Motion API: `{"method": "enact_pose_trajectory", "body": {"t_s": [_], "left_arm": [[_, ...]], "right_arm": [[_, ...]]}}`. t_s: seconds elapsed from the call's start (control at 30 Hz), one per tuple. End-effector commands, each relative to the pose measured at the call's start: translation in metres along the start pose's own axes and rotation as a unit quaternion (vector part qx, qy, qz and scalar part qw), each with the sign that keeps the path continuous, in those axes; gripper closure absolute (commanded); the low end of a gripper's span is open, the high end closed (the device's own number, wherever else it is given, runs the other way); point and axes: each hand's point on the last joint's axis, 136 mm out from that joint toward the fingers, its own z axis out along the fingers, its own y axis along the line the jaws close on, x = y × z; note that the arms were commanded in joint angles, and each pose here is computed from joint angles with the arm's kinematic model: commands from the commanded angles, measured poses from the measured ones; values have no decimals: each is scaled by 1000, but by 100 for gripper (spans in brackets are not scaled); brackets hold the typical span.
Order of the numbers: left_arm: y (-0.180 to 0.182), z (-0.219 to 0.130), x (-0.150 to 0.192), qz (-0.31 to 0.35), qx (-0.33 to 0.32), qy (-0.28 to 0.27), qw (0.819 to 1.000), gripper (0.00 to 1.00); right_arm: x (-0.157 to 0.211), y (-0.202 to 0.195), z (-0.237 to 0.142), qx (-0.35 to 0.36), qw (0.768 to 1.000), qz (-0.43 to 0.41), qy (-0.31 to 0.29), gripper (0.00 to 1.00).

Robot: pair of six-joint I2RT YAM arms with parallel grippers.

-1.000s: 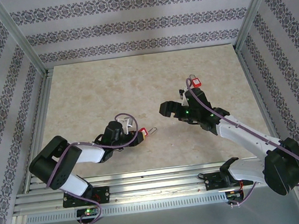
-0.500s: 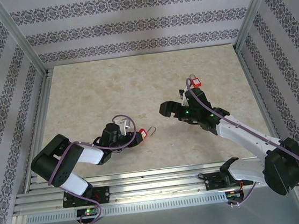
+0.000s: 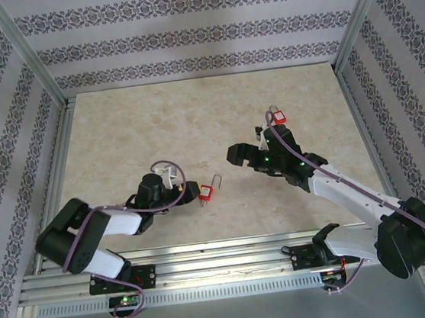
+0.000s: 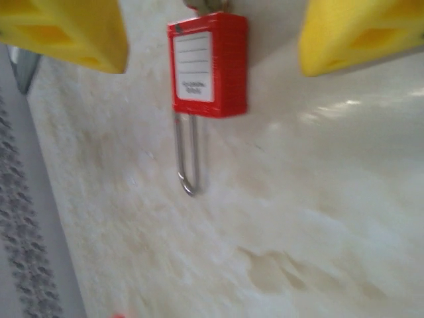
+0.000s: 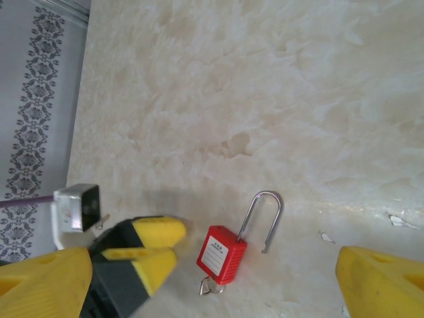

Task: Unlock with the key

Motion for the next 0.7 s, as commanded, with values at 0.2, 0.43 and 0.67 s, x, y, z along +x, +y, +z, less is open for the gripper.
{"method": "enact_pose_trajectory", "body": {"t_s": [0.2, 0.43, 0.67], "left_arm": [[-36, -102, -85, 118, -143, -110, 976, 1], [-89, -140, -124, 195, -150, -113, 963, 0], [-63, -173, -116, 173, -267, -49, 947, 0]], "right_arm": [[-32, -63, -58, 225, 972, -40, -55, 6], [-89, -105, -75, 372, 922, -105, -25, 7], [-104, -85, -40, 294, 947, -131, -6, 10]]}}
